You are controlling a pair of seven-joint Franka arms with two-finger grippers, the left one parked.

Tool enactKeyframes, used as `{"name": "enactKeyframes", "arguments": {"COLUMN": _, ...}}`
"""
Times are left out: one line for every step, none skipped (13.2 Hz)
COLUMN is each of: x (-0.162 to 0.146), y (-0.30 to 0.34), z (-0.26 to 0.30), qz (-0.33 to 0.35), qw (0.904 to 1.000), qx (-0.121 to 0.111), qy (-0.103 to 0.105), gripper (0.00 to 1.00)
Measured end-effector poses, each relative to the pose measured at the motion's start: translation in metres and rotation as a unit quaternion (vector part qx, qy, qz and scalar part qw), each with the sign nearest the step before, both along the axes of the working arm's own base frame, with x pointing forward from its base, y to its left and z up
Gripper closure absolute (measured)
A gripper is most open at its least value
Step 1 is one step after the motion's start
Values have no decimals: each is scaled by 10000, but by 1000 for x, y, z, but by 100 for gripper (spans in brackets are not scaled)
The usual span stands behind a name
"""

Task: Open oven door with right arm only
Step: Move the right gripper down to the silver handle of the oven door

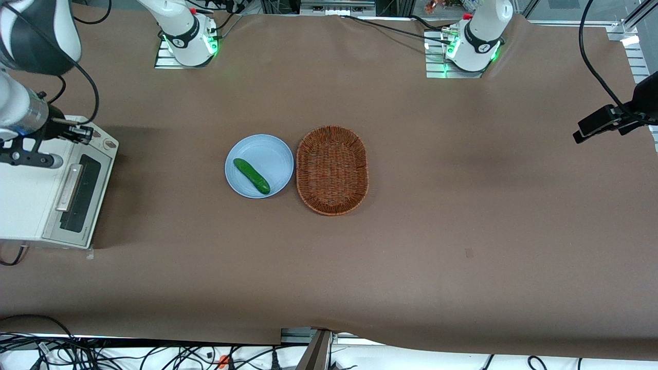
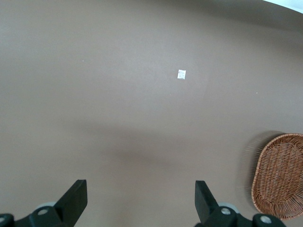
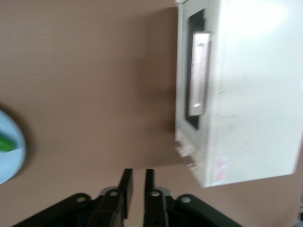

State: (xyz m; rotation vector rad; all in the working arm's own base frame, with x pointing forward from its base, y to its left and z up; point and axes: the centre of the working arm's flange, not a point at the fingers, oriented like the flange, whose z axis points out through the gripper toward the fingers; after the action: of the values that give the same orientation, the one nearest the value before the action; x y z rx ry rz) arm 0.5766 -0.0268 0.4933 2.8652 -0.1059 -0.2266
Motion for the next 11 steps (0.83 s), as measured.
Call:
{"name": "enactKeyframes", "arguments": {"x": 8, "y": -4, "z": -14, "qz": 91, "qw": 9998, "qx": -199, "qy": 33, "gripper": 99}}
{"name": "enactKeyframes", "arguments": {"x": 16, "y": -7, "z": -30, "qz": 195, "qw": 9991, "qx": -382, "qy": 50, "gripper": 99}}
{"name": "enactKeyframes", "arguments": {"x": 24, "y": -12, "z": -47, "qz": 294, "qw": 9980, "qx": -554, "qy": 69, "gripper": 99}}
{"name": "enactKeyframes", "arguments": {"x": 32, "y": -19, "z": -64, "qz": 369, "qw": 9969, "qx": -690, "qy": 67, "gripper": 99}}
{"name": "enactKeyframes", "arguments": {"x": 39, "y": -29, "z": -78, "qz": 428, "qw": 9958, "qx": -803, "qy": 16, "gripper": 99}}
{"name": "enactKeyframes", "arguments": {"x": 45, "y": -40, "z": -90, "qz": 476, "qw": 9946, "qx": -919, "qy": -25, "gripper": 99}}
{"name": "enactKeyframes", "arguments": {"x": 49, "y": -48, "z": -99, "qz": 529, "qw": 9933, "qx": -1029, "qy": -26, "gripper": 99}}
{"name": "enactKeyframes", "arguments": {"x": 51, "y": -52, "z": -105, "qz": 593, "qw": 9919, "qx": -1127, "qy": -23, "gripper": 99}}
{"name": "enactKeyframes", "arguments": {"x": 54, "y": -54, "z": -109, "qz": 649, "qw": 9906, "qx": -1203, "qy": -35, "gripper": 99}}
{"name": "enactKeyframes", "arguments": {"x": 57, "y": -56, "z": -112, "qz": 670, "qw": 9900, "qx": -1243, "qy": -47, "gripper": 99}}
{"name": "enactKeyframes", "arguments": {"x": 59, "y": -58, "z": -115, "qz": 672, "qw": 9897, "qx": -1261, "qy": -46, "gripper": 99}}
